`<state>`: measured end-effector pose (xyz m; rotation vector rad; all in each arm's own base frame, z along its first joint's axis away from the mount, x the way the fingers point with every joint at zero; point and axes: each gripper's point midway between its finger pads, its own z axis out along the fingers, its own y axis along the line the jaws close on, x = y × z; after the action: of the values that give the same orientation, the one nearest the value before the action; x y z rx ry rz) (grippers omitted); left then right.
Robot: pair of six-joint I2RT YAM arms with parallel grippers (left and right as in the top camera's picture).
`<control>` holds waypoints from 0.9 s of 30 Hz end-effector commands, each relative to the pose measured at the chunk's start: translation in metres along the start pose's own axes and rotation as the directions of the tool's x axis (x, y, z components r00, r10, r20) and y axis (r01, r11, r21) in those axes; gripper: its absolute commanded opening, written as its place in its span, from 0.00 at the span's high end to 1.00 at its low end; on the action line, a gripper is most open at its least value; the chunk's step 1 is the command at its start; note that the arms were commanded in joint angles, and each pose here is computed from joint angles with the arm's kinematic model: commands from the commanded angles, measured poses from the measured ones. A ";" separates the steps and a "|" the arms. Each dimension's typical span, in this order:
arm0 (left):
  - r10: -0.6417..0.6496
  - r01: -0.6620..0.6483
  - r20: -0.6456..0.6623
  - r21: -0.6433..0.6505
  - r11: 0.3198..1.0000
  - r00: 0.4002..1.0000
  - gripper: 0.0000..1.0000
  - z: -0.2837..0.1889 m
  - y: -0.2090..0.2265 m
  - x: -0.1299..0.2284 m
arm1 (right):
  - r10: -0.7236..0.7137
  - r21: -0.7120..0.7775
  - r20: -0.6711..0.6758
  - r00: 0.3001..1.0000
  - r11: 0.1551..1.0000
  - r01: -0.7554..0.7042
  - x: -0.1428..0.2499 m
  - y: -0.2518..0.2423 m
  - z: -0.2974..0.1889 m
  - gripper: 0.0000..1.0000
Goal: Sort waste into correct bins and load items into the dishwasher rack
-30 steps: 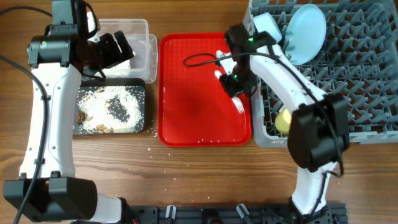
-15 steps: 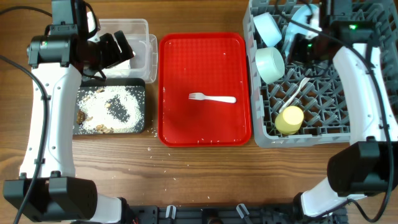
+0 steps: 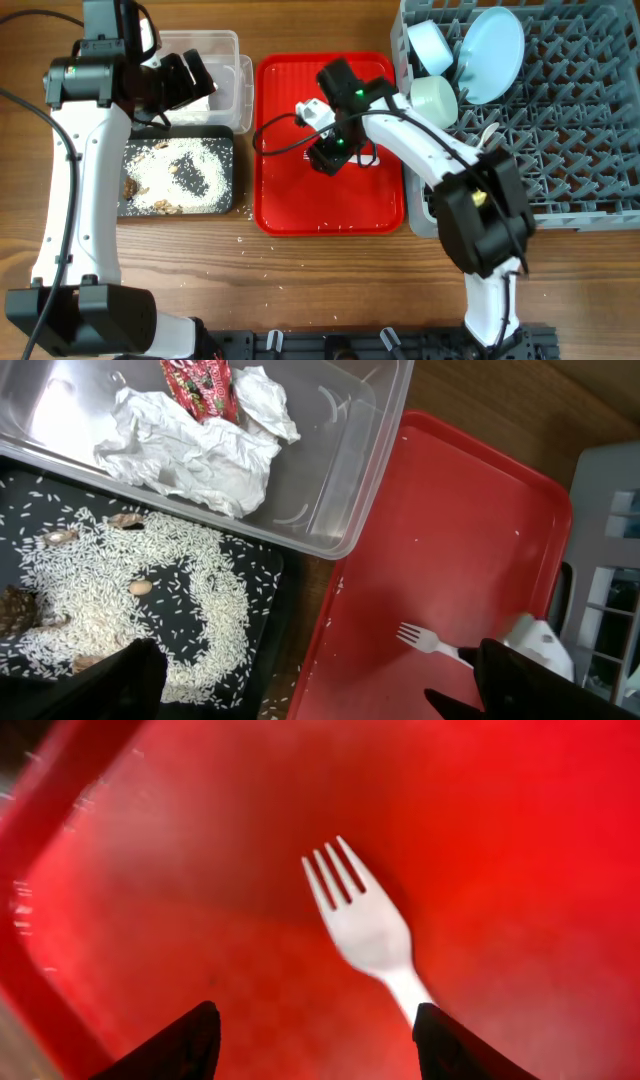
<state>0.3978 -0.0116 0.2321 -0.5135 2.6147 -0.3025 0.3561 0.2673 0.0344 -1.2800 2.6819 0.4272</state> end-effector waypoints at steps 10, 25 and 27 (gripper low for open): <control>-0.007 0.007 0.021 -0.003 1.000 1.000 0.00 -0.005 0.001 -0.005 | -0.131 -0.003 0.011 0.991 0.991 0.131 -0.004 -0.017 0.044 0.43; -0.007 0.007 0.021 -0.003 1.000 1.000 0.00 -0.005 0.001 -0.005 | 0.124 -0.029 -0.061 0.990 0.992 -0.126 -0.003 -0.004 0.003 0.96; -0.007 0.007 0.021 -0.003 1.000 1.000 0.00 -0.005 0.001 -0.005 | 0.158 -0.007 0.016 0.987 0.987 -0.157 -0.027 0.004 -0.058 0.96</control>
<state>0.3978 -0.0116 0.2321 -0.5135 2.6147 -0.3025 0.3454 0.2589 0.0239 -1.2374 2.8620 0.4412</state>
